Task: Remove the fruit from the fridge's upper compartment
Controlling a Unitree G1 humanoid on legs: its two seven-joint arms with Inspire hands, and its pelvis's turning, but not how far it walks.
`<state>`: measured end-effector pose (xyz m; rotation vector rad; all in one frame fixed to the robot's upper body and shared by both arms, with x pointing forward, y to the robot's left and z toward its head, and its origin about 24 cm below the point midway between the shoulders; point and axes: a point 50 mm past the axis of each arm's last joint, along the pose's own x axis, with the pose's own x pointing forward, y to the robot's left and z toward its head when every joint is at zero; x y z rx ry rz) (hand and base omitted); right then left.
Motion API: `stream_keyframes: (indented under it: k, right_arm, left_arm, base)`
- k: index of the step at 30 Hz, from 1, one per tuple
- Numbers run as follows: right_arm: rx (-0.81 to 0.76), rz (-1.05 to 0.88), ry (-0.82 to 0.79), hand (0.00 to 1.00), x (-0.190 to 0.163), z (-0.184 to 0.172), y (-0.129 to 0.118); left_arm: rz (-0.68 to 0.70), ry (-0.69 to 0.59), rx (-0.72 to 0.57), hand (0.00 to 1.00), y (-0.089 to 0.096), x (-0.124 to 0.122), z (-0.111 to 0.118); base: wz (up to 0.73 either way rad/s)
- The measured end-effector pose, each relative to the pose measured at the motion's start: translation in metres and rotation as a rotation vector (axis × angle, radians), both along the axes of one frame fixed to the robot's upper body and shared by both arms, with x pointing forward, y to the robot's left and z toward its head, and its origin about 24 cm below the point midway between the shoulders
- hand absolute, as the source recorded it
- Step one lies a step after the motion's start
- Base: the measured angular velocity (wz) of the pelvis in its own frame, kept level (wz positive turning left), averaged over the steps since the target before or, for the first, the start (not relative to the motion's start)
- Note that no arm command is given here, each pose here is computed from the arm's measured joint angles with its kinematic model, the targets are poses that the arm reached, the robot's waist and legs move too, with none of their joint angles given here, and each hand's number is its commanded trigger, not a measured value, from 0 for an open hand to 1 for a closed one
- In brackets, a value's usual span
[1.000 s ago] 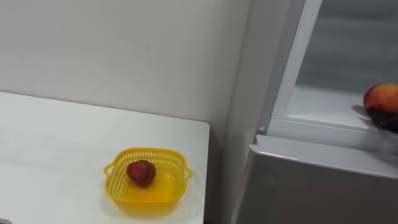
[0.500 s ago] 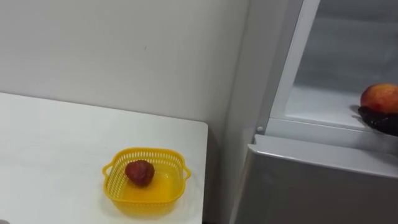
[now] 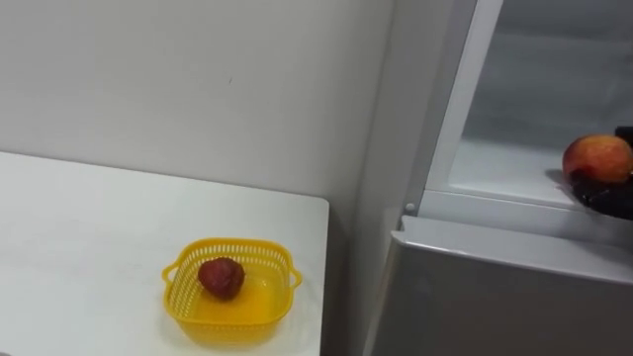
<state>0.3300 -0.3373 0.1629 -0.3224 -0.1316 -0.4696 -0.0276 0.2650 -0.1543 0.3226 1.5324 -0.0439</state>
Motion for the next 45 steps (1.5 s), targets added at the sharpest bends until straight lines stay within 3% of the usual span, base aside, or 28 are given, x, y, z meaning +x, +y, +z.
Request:
stream_keyframes:
  k: [23, 30, 36, 45]
  right_arm:
    - [-0.035, -0.008, -0.023, 1.0, 0.003, 0.013, 0.0]
    - [-0.079, 0.047, -0.132, 1.0, 0.001, 0.033, 0.02]
    - [-0.091, 0.152, -0.223, 1.0, -0.013, 0.034, 0.053]
    - [-0.154, 0.171, -0.343, 1.0, -0.035, 0.042, 0.077]
  left_arm:
    - [-0.011, -0.013, 0.043, 0.0, 0.008, 0.008, 0.001]
    - [-0.014, -0.031, 0.073, 0.0, 0.01, 0.011, 0.002]
    - [-0.03, -0.059, 0.083, 0.0, 0.008, 0.016, 0.001]
    - [-0.038, -0.086, 0.083, 0.0, 0.004, 0.022, 0.0]
  base:
    - [0.03]
    - [0.0]
    - [0.0]
    - [-0.06]
